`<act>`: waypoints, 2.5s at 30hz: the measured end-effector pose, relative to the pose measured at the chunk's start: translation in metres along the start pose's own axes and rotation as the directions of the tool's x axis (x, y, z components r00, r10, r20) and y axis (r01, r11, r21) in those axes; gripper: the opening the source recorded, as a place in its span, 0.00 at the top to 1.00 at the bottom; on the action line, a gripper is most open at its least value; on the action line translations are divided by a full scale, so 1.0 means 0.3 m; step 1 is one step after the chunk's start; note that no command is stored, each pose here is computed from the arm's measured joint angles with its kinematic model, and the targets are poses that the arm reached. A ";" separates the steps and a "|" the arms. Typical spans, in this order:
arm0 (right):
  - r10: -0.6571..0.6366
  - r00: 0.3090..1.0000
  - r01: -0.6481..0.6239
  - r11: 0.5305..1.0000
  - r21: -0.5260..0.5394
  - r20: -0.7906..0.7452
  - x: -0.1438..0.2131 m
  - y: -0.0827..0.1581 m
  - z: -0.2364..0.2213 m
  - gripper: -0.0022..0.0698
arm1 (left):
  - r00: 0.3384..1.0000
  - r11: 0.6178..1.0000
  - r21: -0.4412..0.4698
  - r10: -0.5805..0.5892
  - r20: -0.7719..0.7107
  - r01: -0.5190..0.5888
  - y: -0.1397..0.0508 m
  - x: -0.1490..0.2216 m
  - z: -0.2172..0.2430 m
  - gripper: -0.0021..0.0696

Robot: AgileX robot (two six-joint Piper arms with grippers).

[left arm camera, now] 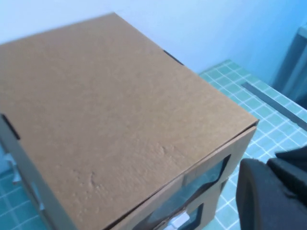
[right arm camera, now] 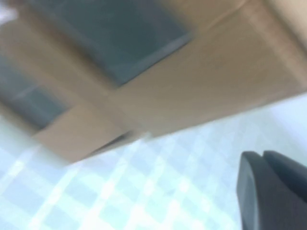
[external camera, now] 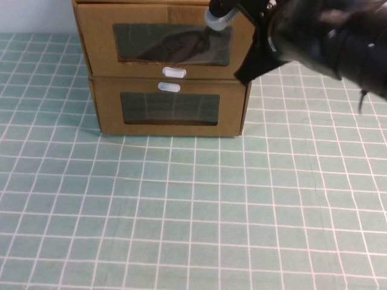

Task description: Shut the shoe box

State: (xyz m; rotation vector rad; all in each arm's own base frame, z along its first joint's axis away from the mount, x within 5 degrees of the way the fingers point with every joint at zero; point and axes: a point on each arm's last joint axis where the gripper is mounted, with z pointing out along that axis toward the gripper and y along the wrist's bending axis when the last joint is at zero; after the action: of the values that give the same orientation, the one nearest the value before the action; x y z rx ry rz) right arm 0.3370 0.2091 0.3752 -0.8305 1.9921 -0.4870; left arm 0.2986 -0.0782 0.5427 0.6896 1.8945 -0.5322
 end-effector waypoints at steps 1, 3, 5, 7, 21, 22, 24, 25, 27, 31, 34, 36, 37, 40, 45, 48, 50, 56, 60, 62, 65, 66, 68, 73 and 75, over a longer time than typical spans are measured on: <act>0.011 1.000 -0.012 0.999 -0.042 -0.008 0.005 0.000 -0.012 0.99 | 1.000 1.000 -0.015 0.006 0.008 -0.006 -0.013 -0.006 -0.025 0.98; 0.082 0.997 -0.081 0.989 -0.126 0.001 0.009 -0.020 -0.059 0.99 | 1.000 0.998 -0.056 0.017 0.019 -0.016 -0.037 -0.014 -0.078 0.98; 0.156 0.987 -0.146 0.973 -0.178 0.040 0.007 -0.056 -0.107 0.99 | 0.999 0.995 -0.092 0.025 0.021 -0.023 -0.060 -0.012 -0.125 0.98; 0.229 0.968 -0.205 0.956 -0.209 0.097 0.002 -0.103 -0.161 0.99 | 0.999 0.992 -0.119 0.032 0.021 -0.029 -0.087 -0.003 -0.171 0.98; 0.514 0.773 -0.445 0.857 -0.260 0.372 0.113 -0.334 -0.431 0.99 | 0.998 0.957 -0.291 0.012 0.055 0.004 -0.282 0.359 -0.396 0.98; 0.524 0.756 -0.455 0.851 -0.261 0.392 0.137 -0.334 -0.448 0.99 | 0.998 0.952 -0.305 0.012 0.067 0.009 -0.291 0.400 -0.401 0.98; 0.548 0.715 -0.477 0.836 -0.270 0.434 0.188 -0.334 -0.492 0.99 | 0.996 0.944 -0.328 0.015 0.091 0.016 -0.314 0.475 -0.418 0.98; 0.555 0.698 -0.485 0.831 -0.272 0.452 0.220 -0.330 -0.510 0.99 | 0.995 0.940 -0.340 0.012 0.095 0.021 -0.323 0.518 -0.422 0.98; 0.561 0.677 -0.494 0.826 -0.271 0.476 0.288 -0.310 -0.532 0.99 | 0.995 0.935 -0.352 0.005 0.104 0.032 -0.343 0.597 -0.429 0.98; 0.576 0.618 -0.523 0.809 -0.267 0.534 0.430 -0.272 -0.596 0.99 | 0.991 0.927 -0.370 -0.005 0.135 0.055 -0.381 0.764 -0.433 0.98; 0.579 0.597 -0.538 0.802 -0.259 0.555 0.539 -0.231 -0.645 0.99 | 0.979 0.916 -0.394 0.013 0.202 0.070 -0.404 0.861 -0.442 0.98; 0.547 0.616 -0.521 0.823 -0.229 0.566 0.611 -0.193 -0.663 0.99 | 0.970 0.909 -0.408 0.015 0.244 0.089 -0.407 0.916 -0.436 0.98; 0.533 0.626 -0.512 0.832 -0.215 0.570 0.638 -0.178 -0.667 0.99 | 0.966 0.906 -0.413 0.015 0.258 0.096 -0.406 0.934 -0.432 0.98; 0.494 0.656 -0.489 0.854 -0.177 0.570 0.731 -0.123 -0.674 0.99 | 0.961 0.896 -0.427 0.003 0.278 0.121 -0.390 0.996 -0.400 0.98; 0.506 0.679 -0.506 0.847 -0.160 0.532 0.848 -0.061 -0.687 0.99 | 0.974 0.893 -0.427 -0.050 0.223 0.143 -0.363 1.081 -0.338 0.98; 0.509 0.702 -0.509 0.847 -0.149 0.498 0.907 -0.022 -0.674 0.99 | 0.978 0.891 -0.427 -0.075 0.195 0.153 -0.353 1.121 -0.312 0.98; 0.512 0.712 -0.510 0.848 -0.147 0.480 0.935 0.001 -0.662 0.99 | 0.980 0.890 -0.427 -0.092 0.175 0.159 -0.347 1.150 -0.294 0.98; 0.525 0.731 -0.516 0.843 -0.150 0.436 0.977 0.039 -0.631 0.99 | 0.980 0.877 -0.444 -0.123 0.154 0.180 -0.324 1.230 -0.248 0.98; 0.570 0.721 -0.552 0.816 -0.171 0.395 0.996 0.059 -0.611 0.99 | 0.974 0.864 -0.467 -0.107 0.201 0.191 -0.311 1.239 -0.241 0.98; 0.580 0.717 -0.561 0.809 -0.174 0.387 0.998 0.060 -0.610 0.99 | 0.973 0.862 -0.469 -0.103 0.208 0.192 -0.309 1.239 -0.241 0.98; 0.585 0.720 -0.566 0.806 -0.172 0.374 1.001 0.062 -0.608 0.99 | 0.972 0.860 -0.472 -0.101 0.213 0.193 -0.308 1.240 -0.240 0.98; 0.587 0.721 -0.568 0.805 -0.171 0.369 1.003 0.062 -0.607 0.99 | 0.972 0.860 -0.473 -0.101 0.213 0.193 -0.307 1.242 -0.239 0.98; 0.587 0.724 -0.569 0.805 -0.169 0.362 1.005 0.063 -0.606 0.99 | 0.973 0.860 -0.473 -0.105 0.207 0.194 -0.307 1.248 -0.236 0.98; 0.590 0.724 -0.571 0.804 -0.169 0.359 1.006 0.063 -0.606 0.99 | 0.975 0.861 -0.470 -0.118 0.189 0.195 -0.307 1.265 -0.228 0.98; 0.590 0.724 -0.571 0.804 -0.169 0.358 1.006 0.063 -0.606 0.99 | 0.975 0.861 -0.470 -0.118 0.189 0.195 -0.307 1.265 -0.228 0.98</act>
State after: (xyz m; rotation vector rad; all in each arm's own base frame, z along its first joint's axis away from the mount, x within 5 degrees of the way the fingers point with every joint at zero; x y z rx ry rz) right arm 0.0624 0.0091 0.2804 -0.2515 1.7547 0.0998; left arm 0.0666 -0.0170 0.2271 0.1562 1.8425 -0.1811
